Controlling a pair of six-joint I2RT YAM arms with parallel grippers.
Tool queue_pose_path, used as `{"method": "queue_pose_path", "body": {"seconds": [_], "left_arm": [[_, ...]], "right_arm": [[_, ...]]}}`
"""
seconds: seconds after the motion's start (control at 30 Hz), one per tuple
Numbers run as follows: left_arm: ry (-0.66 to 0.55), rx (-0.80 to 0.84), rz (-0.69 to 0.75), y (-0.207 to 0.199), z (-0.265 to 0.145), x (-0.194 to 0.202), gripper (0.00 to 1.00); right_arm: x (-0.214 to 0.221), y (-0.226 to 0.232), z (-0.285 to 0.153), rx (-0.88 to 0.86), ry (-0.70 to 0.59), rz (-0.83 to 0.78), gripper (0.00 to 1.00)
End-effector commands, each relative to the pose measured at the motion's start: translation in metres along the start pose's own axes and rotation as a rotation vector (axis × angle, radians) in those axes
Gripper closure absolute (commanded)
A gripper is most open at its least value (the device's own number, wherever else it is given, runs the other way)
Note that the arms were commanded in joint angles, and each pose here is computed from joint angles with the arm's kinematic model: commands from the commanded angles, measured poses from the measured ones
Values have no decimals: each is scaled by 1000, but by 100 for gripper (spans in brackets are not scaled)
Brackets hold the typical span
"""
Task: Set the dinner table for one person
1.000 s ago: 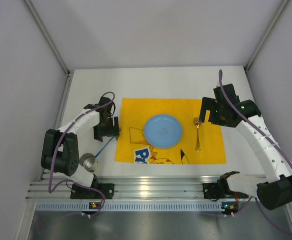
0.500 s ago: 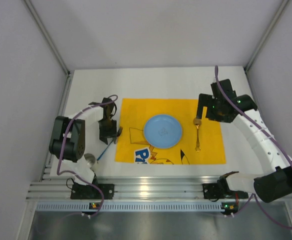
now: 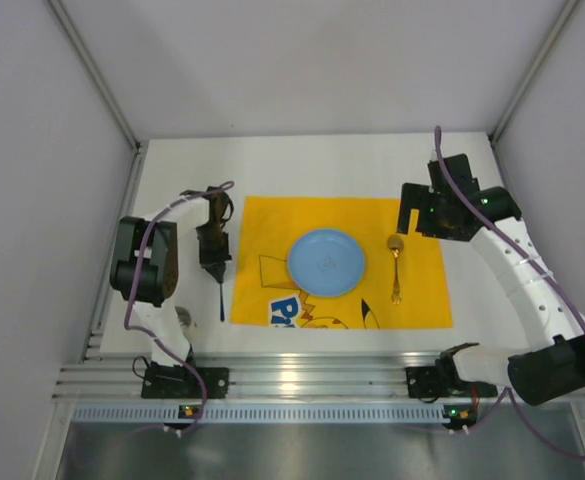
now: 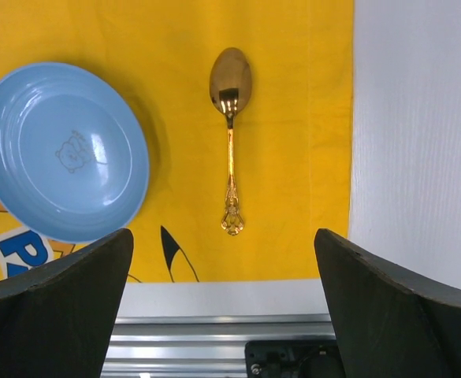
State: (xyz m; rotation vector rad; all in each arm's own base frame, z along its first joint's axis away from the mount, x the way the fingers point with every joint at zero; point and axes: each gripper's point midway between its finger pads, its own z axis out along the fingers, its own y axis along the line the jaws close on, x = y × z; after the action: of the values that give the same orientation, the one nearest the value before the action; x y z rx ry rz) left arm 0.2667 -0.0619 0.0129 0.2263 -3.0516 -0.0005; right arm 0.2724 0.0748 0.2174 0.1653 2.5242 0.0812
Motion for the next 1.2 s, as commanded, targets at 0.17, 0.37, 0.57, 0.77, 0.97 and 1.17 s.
{"method": "queue_pose_path", "body": {"seconds": [0.17, 0.37, 0.57, 0.77, 0.97, 1.17], "left_arm": [[-387, -21, 1, -28, -86, -87, 100], [-337, 74, 54, -91, -69, -72, 100], [-259, 62, 115, -129, -19, -53, 100], [-270, 60, 112, -137, -14, -53, 89], [-370, -66, 75, -105, -59, -59, 36], [-371, -176, -96, -16, -87, -25, 30]], "right_arm": [[-19, 1, -18, -27, -74, 19, 0], [-14, 2, -18, -38, -68, 27, 0], [-9, -1, -23, -42, -78, 34, 0], [9, -9, -24, -30, -65, 45, 0], [24, -15, -22, -19, -56, 61, 0], [40, -17, -11, -29, -50, 80, 0]]}}
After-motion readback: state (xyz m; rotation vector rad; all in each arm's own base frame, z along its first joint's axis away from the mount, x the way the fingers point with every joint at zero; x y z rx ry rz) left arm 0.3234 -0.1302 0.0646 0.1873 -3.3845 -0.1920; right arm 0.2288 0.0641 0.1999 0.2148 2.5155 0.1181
